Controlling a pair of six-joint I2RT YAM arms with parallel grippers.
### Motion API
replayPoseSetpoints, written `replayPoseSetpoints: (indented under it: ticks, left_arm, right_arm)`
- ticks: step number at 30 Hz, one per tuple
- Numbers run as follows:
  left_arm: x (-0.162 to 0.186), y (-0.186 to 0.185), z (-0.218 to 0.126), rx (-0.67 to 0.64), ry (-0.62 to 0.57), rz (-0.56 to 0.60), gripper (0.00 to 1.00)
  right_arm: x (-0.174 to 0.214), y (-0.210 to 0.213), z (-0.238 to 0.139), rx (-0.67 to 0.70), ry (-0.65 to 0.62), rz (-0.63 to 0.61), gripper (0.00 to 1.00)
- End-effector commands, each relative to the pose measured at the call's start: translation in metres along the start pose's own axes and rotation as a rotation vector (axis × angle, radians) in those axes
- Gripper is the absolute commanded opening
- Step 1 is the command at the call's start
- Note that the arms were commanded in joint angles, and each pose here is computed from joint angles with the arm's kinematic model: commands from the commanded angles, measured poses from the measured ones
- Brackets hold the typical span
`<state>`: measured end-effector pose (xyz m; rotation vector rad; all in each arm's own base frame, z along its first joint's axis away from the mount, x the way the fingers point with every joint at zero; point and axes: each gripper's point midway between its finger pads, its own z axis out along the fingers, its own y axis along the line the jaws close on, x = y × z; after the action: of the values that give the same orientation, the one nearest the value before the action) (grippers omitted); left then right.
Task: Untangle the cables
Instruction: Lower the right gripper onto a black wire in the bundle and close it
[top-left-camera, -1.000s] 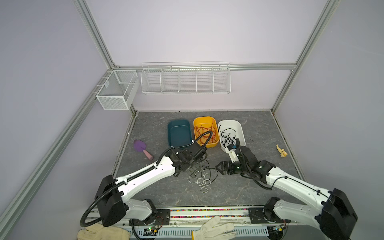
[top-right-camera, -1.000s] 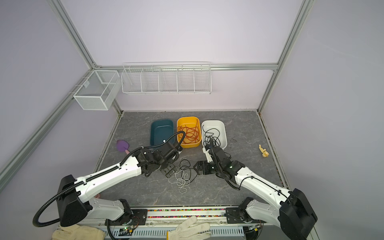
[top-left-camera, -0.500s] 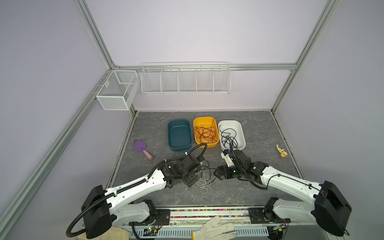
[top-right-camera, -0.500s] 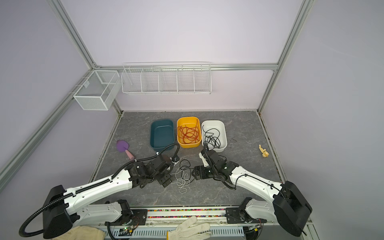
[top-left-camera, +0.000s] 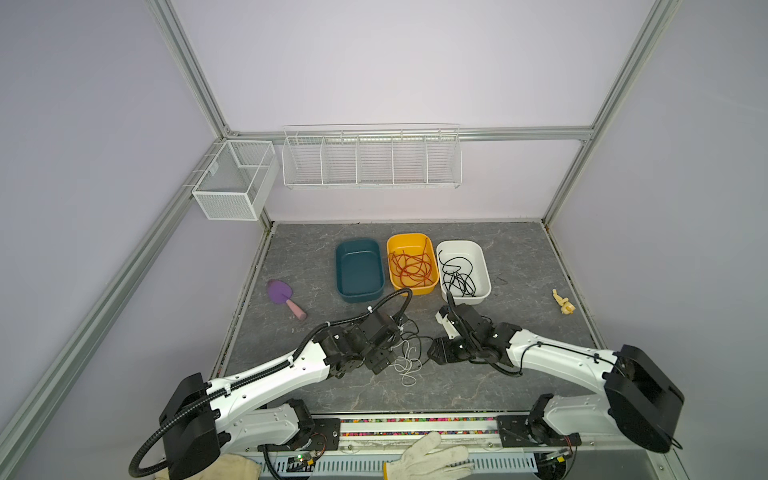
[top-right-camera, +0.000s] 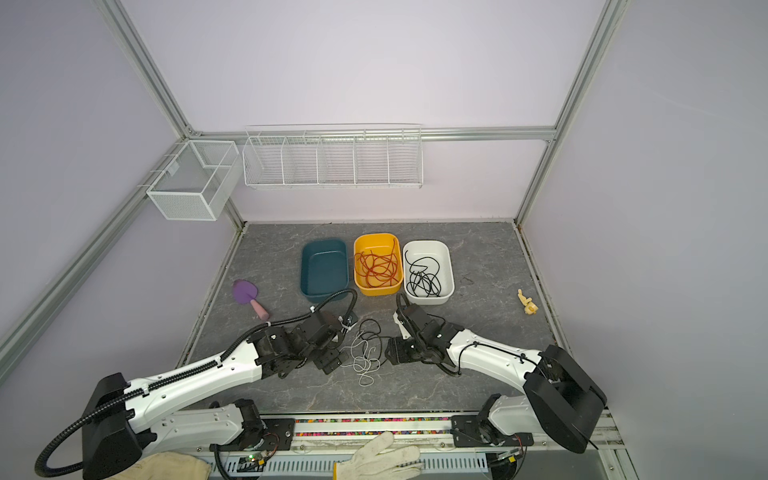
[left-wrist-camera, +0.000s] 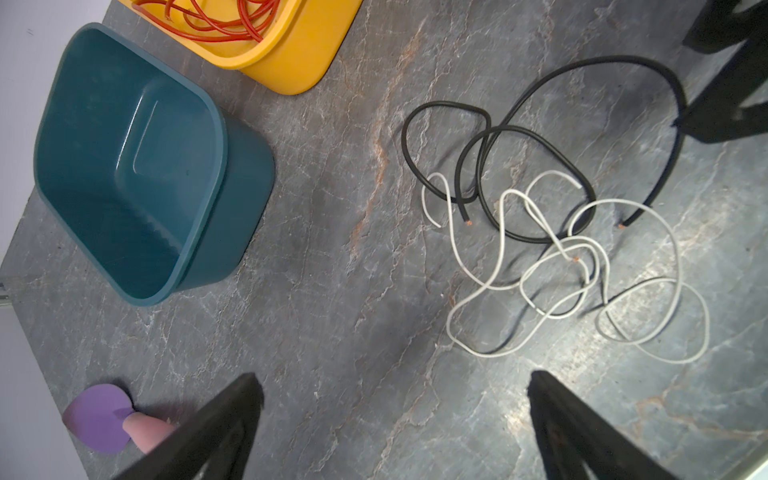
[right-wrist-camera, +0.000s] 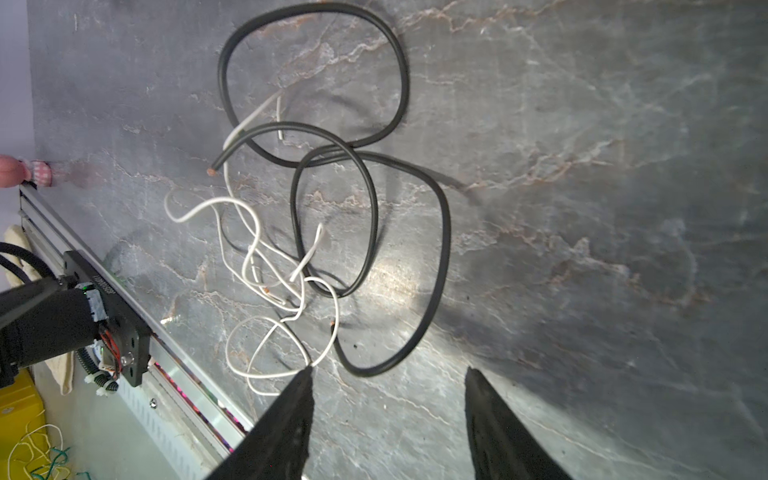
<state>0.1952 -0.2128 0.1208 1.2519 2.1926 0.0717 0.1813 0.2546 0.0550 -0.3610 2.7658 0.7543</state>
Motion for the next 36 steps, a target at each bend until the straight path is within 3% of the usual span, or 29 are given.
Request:
replayPoseSetpoints:
  ticks: [1,36]
  left_arm:
    - [0.003,0.0,0.002,-0.015,0.008,0.037,0.99]
    - [0.009,-0.004,0.005,-0.013,0.021,0.071,1.0]
  right_arm:
    - [-0.006,0.005,0.003,-0.003,-0.019,0.002,0.58]
    - [-0.001,0.01,0.012,0.004,-0.019,-0.036,0.26]
